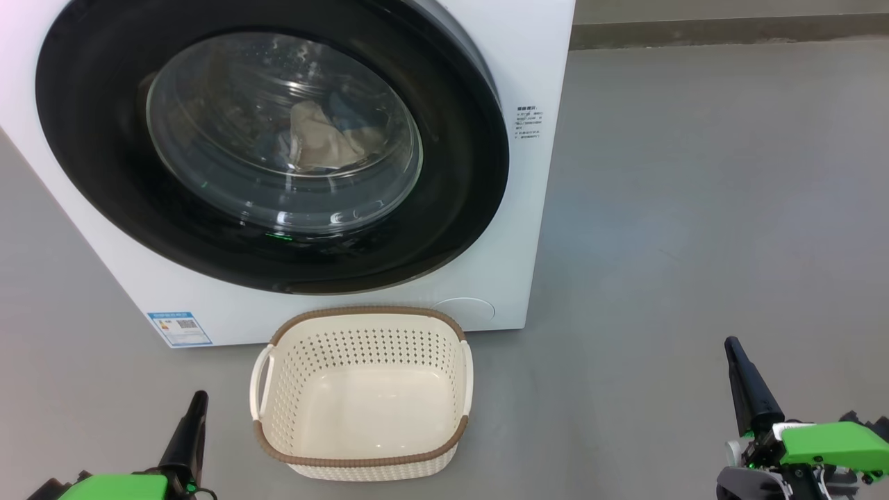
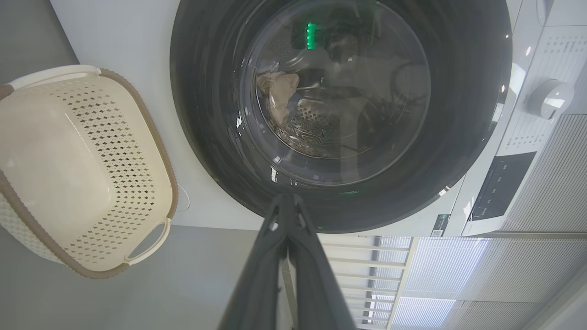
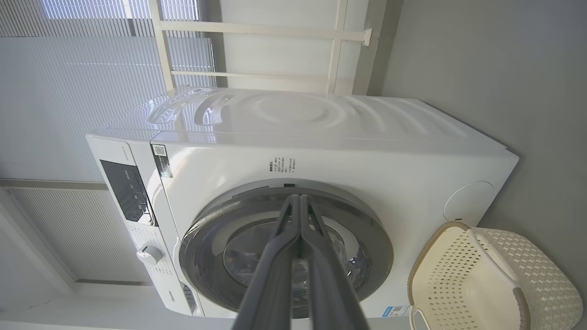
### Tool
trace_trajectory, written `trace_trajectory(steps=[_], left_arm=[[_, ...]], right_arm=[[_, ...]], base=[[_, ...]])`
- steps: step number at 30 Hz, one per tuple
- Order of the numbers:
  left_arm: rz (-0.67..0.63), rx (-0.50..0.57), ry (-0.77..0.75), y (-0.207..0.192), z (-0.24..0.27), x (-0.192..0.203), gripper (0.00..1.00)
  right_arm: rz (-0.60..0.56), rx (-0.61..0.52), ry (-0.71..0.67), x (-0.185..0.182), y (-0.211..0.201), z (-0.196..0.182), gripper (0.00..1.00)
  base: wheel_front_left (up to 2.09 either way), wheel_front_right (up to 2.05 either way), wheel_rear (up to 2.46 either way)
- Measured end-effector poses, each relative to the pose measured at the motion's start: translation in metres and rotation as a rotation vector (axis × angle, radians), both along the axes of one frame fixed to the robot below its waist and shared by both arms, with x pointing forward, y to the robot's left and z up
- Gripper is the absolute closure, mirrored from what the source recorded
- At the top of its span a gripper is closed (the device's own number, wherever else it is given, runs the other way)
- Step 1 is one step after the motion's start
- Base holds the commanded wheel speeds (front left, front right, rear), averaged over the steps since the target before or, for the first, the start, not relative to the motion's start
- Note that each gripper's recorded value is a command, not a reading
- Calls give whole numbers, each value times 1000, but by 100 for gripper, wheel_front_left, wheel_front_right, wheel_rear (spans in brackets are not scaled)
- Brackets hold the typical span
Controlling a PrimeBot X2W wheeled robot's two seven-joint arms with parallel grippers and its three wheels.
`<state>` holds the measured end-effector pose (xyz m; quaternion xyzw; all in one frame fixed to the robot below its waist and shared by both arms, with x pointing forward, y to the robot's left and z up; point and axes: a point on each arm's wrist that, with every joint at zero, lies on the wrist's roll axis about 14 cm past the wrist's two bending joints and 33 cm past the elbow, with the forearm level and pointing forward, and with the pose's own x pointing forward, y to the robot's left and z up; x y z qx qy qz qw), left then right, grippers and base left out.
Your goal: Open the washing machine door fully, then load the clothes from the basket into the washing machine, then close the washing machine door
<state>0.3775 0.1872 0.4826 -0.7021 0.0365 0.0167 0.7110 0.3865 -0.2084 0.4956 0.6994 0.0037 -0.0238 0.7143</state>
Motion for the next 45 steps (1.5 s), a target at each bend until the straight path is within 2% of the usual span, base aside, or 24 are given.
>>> trace_trajectory(steps=[45], left_arm=[[3,-16,-2,0,1,0,100]], right_arm=[[-4,26,6,-2,0,-2,100]], base=[[0,0,0]])
